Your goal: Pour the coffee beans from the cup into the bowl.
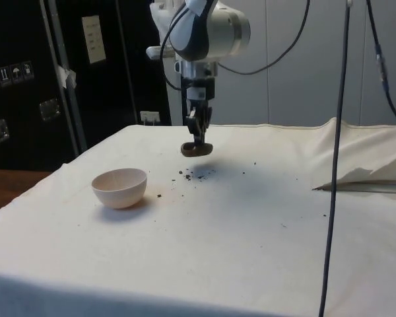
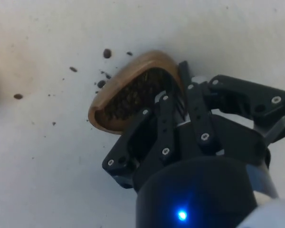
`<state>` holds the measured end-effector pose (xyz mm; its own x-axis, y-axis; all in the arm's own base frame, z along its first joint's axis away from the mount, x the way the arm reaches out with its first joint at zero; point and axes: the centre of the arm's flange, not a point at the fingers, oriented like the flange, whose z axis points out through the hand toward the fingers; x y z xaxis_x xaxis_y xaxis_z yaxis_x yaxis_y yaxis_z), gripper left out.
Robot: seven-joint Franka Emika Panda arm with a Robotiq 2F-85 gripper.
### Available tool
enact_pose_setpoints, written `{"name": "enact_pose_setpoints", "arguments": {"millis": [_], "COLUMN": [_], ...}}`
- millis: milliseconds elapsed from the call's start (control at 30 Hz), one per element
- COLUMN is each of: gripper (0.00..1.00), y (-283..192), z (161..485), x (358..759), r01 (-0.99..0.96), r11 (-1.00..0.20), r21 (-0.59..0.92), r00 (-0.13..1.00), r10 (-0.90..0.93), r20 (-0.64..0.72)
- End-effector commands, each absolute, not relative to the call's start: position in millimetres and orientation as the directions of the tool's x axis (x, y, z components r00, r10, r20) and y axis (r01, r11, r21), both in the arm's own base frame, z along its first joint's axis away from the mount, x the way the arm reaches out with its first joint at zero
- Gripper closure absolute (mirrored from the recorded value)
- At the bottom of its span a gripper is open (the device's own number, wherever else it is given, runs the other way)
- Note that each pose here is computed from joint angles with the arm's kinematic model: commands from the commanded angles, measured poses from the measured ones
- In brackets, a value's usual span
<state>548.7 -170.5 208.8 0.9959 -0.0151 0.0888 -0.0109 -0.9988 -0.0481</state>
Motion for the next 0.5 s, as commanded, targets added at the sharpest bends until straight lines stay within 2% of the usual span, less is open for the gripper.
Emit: {"name": "enact_pose_setpoints", "arguments": {"millis": [0, 467], "gripper": [1.0, 1.0], "y": [-167.7, -136.2], "z": [211.2, 237.4], "x": [548.6, 570.1], "r01": [-0.013, -0.002], "r11": [-0.999, -1.0], "r21": [-0.035, 0.003], "r00": [0.996, 0.994], "r10": [-0.016, -0.001], "r20": [0.084, 0.112]}}
